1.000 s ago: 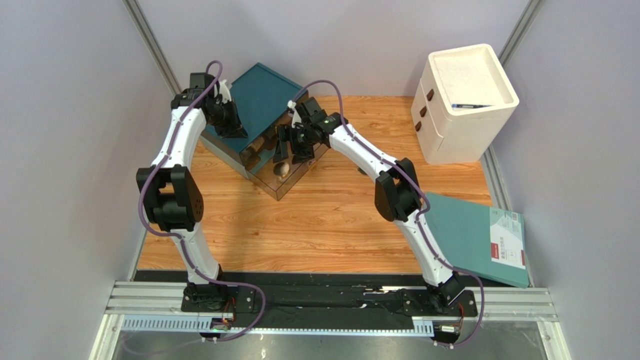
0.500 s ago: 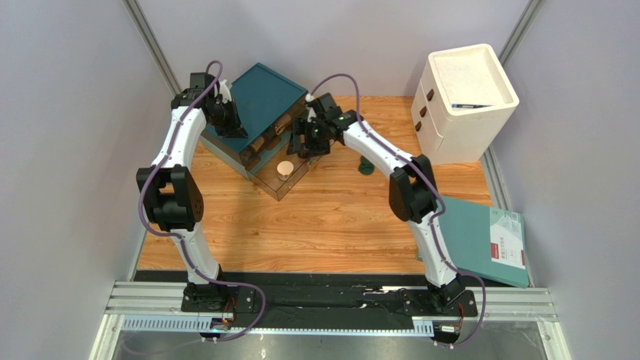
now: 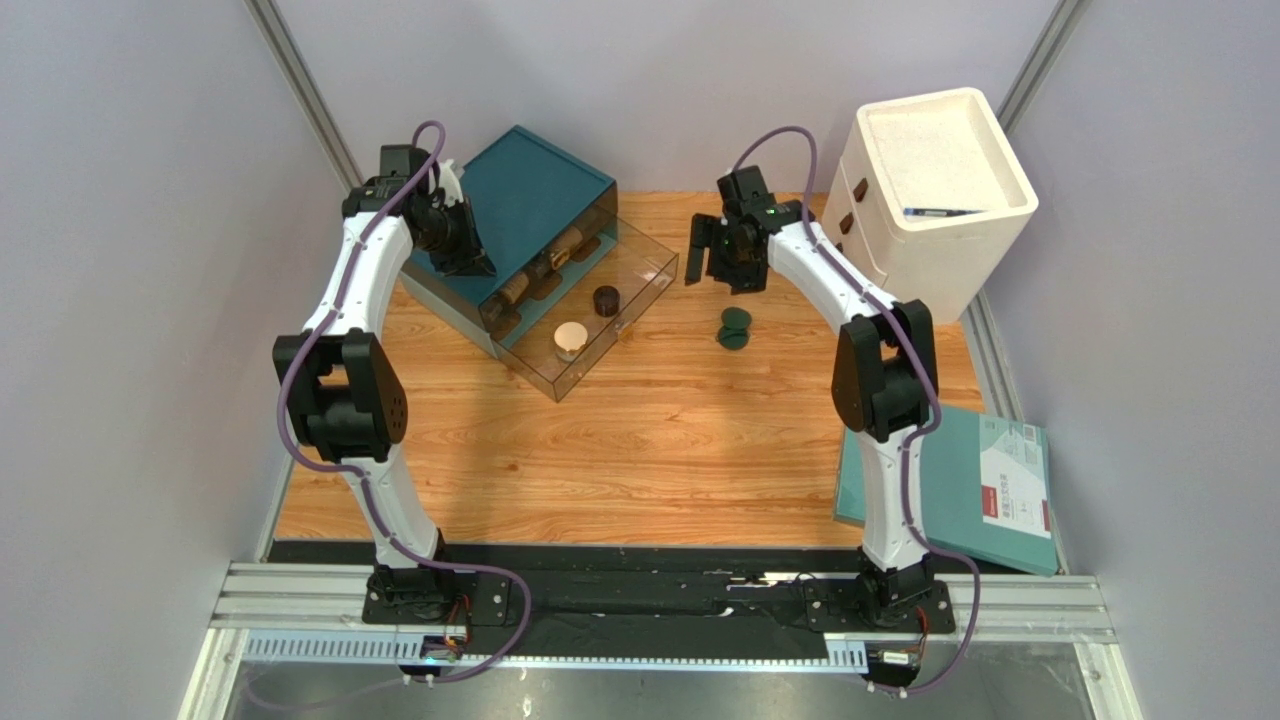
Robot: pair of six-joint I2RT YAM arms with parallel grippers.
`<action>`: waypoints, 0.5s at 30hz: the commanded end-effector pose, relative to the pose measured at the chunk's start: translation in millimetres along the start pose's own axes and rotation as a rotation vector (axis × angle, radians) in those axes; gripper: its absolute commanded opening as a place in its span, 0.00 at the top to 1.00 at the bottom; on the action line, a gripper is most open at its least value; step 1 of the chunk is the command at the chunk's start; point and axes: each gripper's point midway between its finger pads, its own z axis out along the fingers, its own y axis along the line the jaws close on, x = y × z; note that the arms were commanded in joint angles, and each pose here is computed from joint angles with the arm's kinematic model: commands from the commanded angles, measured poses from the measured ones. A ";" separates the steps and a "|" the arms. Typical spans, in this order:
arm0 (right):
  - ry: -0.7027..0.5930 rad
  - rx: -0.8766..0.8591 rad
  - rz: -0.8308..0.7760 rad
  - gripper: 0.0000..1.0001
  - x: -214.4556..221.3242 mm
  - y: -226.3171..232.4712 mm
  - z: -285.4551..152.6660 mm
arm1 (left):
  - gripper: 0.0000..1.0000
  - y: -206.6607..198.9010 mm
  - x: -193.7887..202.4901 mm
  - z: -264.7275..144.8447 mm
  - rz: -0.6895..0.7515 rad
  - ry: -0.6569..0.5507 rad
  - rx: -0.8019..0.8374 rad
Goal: Organize the makeup
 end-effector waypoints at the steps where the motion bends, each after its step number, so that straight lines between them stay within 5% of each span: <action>1: 0.089 0.135 -0.056 0.20 26.8 -21.7 18.5 | 1.00 39.3 43.2 18.5 -0.043 0.179 -0.132; 15: 0.092 0.340 -0.097 0.21 34.7 -71.1 48.4 | 1.00 41.7 44.4 15.2 -0.043 0.185 -0.147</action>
